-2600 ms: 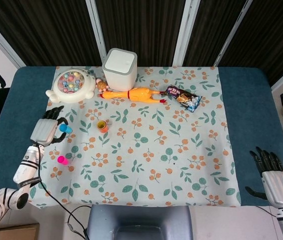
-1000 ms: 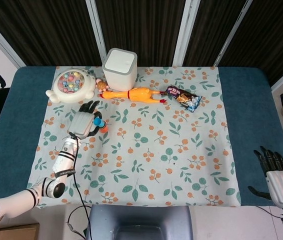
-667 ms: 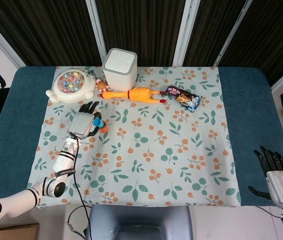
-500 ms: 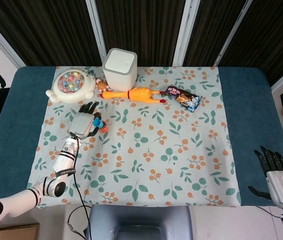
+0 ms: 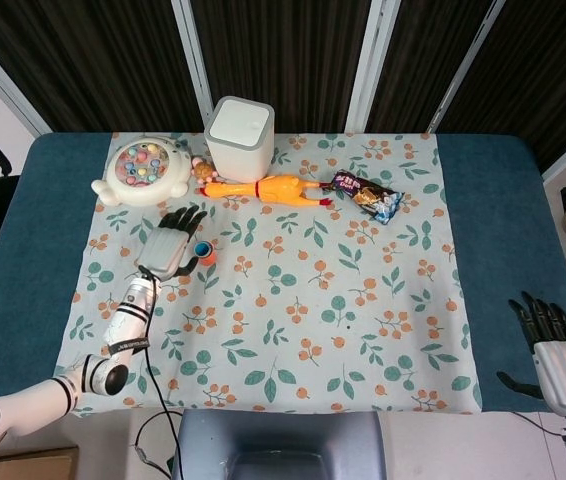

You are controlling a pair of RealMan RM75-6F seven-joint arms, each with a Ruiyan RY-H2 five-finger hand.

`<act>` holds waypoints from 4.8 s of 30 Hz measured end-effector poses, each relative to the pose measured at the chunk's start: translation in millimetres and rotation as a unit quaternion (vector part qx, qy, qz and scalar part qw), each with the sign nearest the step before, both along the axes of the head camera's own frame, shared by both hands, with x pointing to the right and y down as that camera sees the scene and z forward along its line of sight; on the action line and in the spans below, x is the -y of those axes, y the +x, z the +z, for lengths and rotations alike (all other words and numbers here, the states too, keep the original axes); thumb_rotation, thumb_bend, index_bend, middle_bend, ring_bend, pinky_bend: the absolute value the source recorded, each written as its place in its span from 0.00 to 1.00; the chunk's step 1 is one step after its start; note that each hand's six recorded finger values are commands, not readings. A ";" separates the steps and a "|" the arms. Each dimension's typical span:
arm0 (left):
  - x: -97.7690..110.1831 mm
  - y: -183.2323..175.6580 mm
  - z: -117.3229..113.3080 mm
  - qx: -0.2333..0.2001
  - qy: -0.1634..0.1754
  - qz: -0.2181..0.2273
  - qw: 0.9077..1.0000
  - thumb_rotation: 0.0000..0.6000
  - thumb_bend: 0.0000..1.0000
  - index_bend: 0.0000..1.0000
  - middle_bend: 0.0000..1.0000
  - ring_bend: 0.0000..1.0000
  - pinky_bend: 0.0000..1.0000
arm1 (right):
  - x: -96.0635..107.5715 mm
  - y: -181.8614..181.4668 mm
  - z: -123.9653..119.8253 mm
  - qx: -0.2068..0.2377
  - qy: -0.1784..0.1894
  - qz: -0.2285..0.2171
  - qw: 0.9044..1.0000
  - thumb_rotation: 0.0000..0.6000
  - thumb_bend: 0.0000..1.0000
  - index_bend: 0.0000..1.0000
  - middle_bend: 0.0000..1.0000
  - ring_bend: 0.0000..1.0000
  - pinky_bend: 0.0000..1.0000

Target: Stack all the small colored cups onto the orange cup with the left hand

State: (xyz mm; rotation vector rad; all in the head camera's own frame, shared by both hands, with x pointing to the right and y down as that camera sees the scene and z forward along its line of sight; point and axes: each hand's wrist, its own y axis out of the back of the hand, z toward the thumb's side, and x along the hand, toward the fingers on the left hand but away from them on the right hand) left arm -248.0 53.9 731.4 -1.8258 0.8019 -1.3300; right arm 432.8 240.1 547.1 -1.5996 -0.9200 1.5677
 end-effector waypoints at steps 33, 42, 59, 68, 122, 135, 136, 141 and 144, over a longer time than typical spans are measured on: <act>-144.1 -135.7 -32.7 -0.034 -0.055 -0.010 0.998 1.00 0.35 0.26 0.00 0.00 0.13 | -6.2 -9.3 3.8 0.005 -0.011 -0.018 1.000 1.00 0.22 0.00 0.00 0.00 0.00; -148.2 -146.5 -22.4 -0.026 -0.060 -0.020 0.998 1.00 0.35 0.32 0.01 0.00 0.13 | -6.4 -9.6 3.8 0.005 -0.011 -0.018 1.000 1.00 0.22 0.00 0.00 0.00 0.00; -147.6 -159.5 -14.8 -0.006 -0.056 -0.021 0.998 1.00 0.38 0.42 0.02 0.00 0.13 | -6.4 -10.4 5.9 0.001 -0.012 -0.018 1.000 1.00 0.22 0.00 0.00 0.00 0.00; -145.6 -158.7 -12.9 -0.008 -0.058 -0.024 0.998 1.00 0.39 0.49 0.03 0.00 0.13 | -6.1 -10.3 6.0 0.001 -0.012 -0.018 1.000 1.00 0.22 0.00 0.00 0.00 0.00; 10.5 -7.2 1.0 -0.063 0.008 -0.027 0.998 1.00 0.41 0.53 0.09 0.00 0.15 | 2.4 -1.3 11.0 -0.006 -0.016 0.000 1.000 1.00 0.22 0.00 0.00 0.00 0.00; 5.6 -21.3 11.9 -0.044 -0.006 -0.028 0.999 1.00 0.41 0.51 0.09 0.00 0.15 | 3.0 -2.5 12.6 -0.007 -0.017 -0.001 1.000 1.00 0.22 0.00 0.00 0.00 0.00; 5.4 -21.4 12.4 -0.045 -0.006 -0.028 0.999 1.00 0.41 0.51 0.09 0.00 0.15 | 3.2 -2.3 12.7 -0.007 -0.016 -0.001 1.000 1.00 0.22 0.00 0.00 0.00 0.00; 4.1 -20.0 14.0 -0.045 -0.008 -0.024 0.999 1.00 0.41 0.44 0.09 0.00 0.15 | 3.5 -2.2 12.8 -0.008 -0.016 0.000 1.000 1.00 0.22 0.00 0.00 0.00 0.00; 3.1 -19.6 15.5 -0.044 -0.013 -0.024 0.999 1.00 0.40 0.19 0.07 0.00 0.15 | 3.3 -1.9 12.4 -0.008 -0.016 0.000 1.000 1.00 0.22 0.00 0.00 0.00 0.00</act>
